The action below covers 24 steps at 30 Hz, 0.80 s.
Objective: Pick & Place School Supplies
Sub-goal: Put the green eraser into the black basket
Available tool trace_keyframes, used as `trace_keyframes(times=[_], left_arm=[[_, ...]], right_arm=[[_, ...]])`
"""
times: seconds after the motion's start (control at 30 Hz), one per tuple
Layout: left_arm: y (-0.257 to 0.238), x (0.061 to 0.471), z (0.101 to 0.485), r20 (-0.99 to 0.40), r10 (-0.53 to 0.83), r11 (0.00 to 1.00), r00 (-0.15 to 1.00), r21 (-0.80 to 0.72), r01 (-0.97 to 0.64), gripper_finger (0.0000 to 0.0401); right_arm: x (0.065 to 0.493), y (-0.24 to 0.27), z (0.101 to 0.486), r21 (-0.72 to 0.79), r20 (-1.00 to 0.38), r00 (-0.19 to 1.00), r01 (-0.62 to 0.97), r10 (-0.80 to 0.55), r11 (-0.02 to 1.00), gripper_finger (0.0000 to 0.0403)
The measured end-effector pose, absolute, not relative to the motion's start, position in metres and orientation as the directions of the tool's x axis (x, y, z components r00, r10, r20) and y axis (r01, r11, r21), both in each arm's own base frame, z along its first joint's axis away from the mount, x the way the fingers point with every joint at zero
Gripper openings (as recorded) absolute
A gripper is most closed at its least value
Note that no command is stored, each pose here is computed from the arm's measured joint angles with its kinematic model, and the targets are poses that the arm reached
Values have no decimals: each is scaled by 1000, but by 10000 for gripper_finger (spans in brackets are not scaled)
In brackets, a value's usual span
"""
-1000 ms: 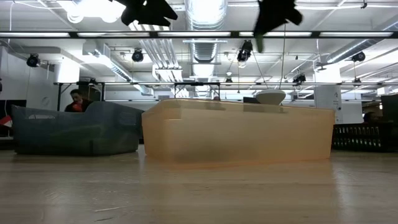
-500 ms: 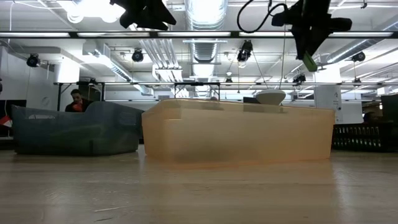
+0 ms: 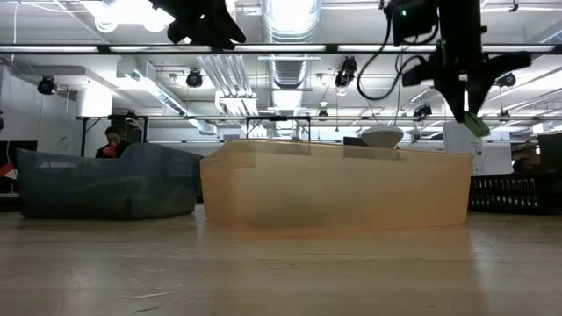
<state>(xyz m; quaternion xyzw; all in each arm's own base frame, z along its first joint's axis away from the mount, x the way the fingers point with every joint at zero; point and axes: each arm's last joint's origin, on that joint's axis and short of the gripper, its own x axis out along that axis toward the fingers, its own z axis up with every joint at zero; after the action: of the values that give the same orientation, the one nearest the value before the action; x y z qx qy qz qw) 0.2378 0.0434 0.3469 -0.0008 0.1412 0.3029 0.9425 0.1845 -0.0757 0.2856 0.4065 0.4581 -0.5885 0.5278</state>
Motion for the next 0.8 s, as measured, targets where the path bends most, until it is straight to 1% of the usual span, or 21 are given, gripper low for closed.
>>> trace_keyframes(times=[0.2, 0.5, 0.6, 0.7, 0.8], left_arm=[[43, 238, 347, -271, 570, 817, 776, 86, -570, 222], [43, 237, 345, -284, 568, 819, 772, 104, -565, 222], [43, 237, 344, -294, 568, 819, 769, 110, -563, 222], [43, 236, 343, -307, 568, 819, 764, 118, -561, 222], [43, 236, 342, -311, 567, 819, 763, 121, -560, 222]], right_arm=[[175, -78, 256, -158, -975, -170, 983, -142, -93, 93], [174, -78, 213, -113, -986, -128, 984, -107, -135, 93], [169, -76, 203, -133, -986, -148, 977, -83, -165, 93], [163, -72, 191, -160, -985, -169, 964, -24, -212, 93], [157, -69, 182, -195, -980, -198, 957, 8, -216, 93]])
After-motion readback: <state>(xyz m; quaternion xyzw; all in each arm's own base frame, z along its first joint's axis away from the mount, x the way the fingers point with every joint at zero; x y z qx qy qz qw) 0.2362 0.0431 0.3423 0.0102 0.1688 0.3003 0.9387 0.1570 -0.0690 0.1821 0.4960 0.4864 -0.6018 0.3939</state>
